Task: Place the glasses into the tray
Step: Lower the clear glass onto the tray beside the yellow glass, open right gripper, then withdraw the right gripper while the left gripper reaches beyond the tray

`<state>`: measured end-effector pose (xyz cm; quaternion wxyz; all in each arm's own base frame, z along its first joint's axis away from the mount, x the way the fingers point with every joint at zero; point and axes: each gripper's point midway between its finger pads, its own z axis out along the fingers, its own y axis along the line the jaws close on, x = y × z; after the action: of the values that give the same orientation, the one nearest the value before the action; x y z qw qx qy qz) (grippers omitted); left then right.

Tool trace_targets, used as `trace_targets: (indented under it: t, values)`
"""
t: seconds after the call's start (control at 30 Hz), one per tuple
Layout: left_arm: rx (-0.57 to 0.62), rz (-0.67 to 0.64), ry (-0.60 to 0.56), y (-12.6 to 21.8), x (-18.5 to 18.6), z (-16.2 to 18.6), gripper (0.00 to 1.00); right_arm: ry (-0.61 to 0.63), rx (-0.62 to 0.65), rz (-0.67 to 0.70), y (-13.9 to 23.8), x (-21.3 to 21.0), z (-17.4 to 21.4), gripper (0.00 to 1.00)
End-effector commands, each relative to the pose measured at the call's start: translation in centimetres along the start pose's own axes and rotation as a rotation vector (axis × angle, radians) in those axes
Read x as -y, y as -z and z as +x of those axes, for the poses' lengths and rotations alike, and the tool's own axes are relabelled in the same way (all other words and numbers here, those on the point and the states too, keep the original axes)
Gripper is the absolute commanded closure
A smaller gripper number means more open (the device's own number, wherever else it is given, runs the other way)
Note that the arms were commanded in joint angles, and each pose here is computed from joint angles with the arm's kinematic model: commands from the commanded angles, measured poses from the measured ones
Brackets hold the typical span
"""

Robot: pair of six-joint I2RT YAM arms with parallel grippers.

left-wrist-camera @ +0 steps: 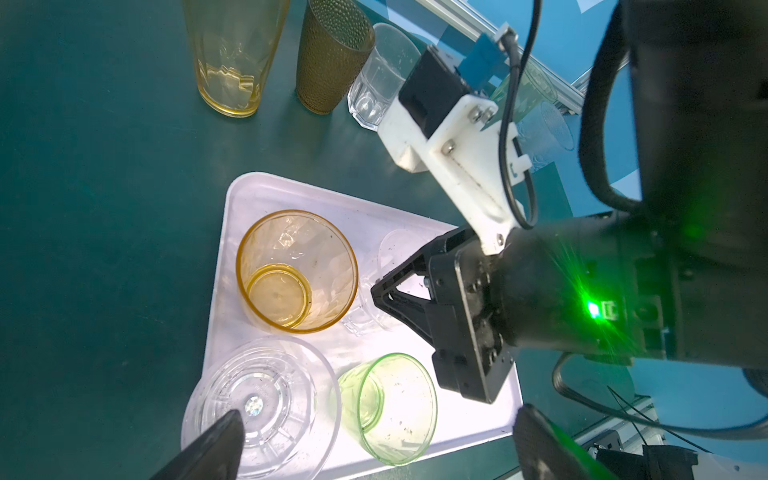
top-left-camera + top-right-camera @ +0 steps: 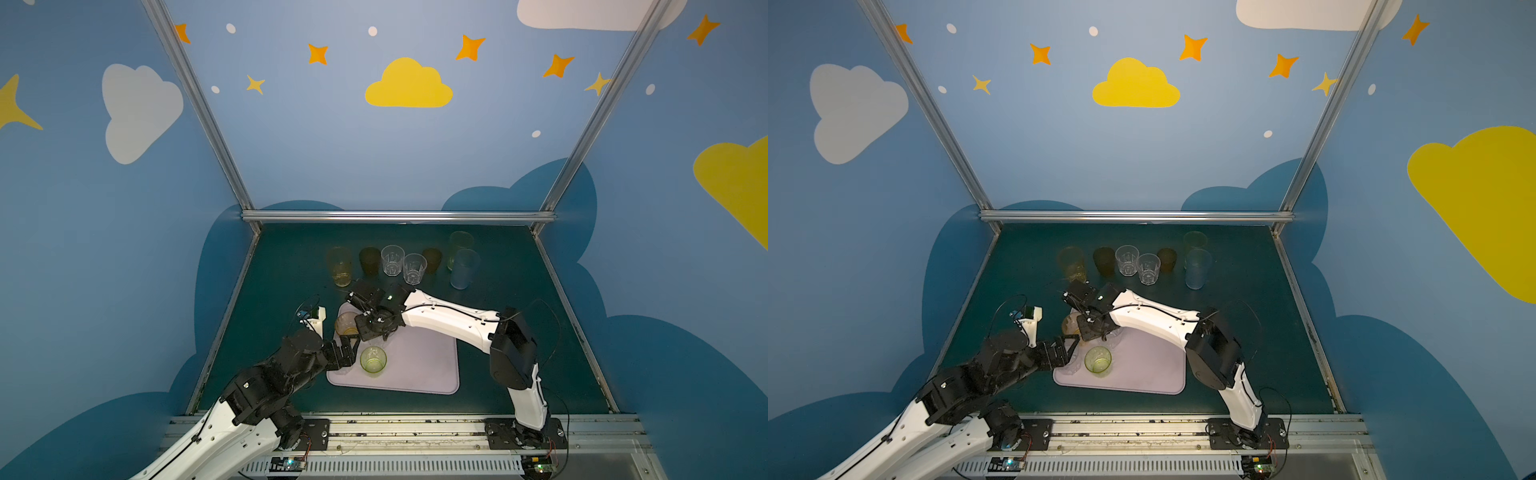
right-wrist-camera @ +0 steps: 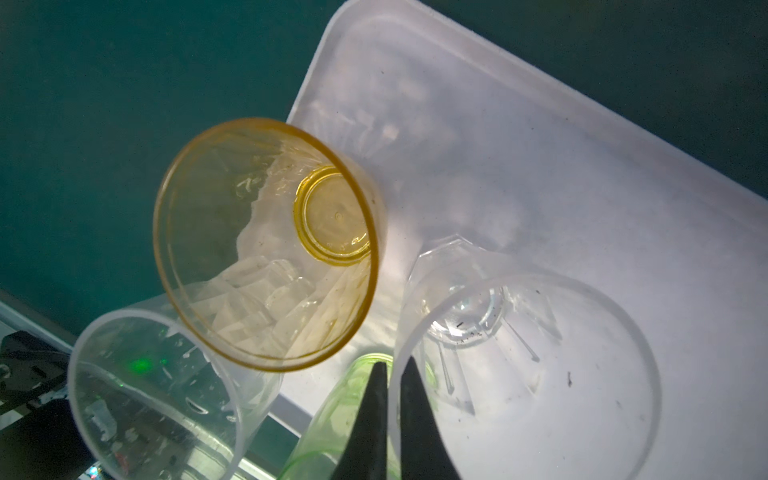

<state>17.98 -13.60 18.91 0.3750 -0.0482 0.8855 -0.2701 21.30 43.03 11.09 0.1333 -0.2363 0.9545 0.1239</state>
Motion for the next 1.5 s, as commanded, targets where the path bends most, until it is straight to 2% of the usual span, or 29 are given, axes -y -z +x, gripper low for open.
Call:
trace_targets:
  t: [0.0, 0.1, 0.17, 0.37, 0.5, 0.57, 0.67, 1.13, 1.47]
  values:
    - [0.015, -0.003, -0.003, 0.1, -0.3, -0.1, 0.00, -0.009, 0.002, -0.012, 0.9, -0.6, 0.0, 0.82]
    - [0.022, -0.004, -0.006, 0.1, -0.3, -0.3, 0.00, -0.013, 0.015, -0.010, 1.3, -0.5, -0.2, 0.77]
    - [0.021, -0.010, -0.009, 0.1, -0.4, -0.2, 0.00, -0.015, 0.030, -0.010, 1.7, -0.4, -0.4, 0.70]
    - [0.020, 0.000, 0.005, 0.0, -0.2, -0.2, 0.00, -0.027, 0.082, 0.007, 3.6, 0.3, -1.1, 0.66]
    - [0.030, -0.002, 0.000, 0.3, -0.1, -0.6, 0.00, -0.047, 0.119, 0.026, 4.9, 1.4, -1.4, 0.51]
    - [0.035, -0.012, -0.010, 0.5, -0.2, -0.8, 0.00, -0.059, 0.134, 0.031, 5.6, 2.0, -1.5, 0.40]
    - [0.040, -0.008, -0.015, 0.5, 0.1, -1.1, 0.00, -0.073, 0.151, 0.050, 6.4, 3.1, -1.5, 0.34]
    - [-0.033, 0.019, -0.024, -1.7, 2.5, -1.2, 0.00, -0.131, 0.218, 0.079, 8.7, 7.6, 0.3, 0.20]
    - [-0.057, 0.044, -0.046, -2.5, 4.6, -2.3, 0.00, -0.235, 0.278, 0.080, 10.1, 12.2, 2.7, 0.14]
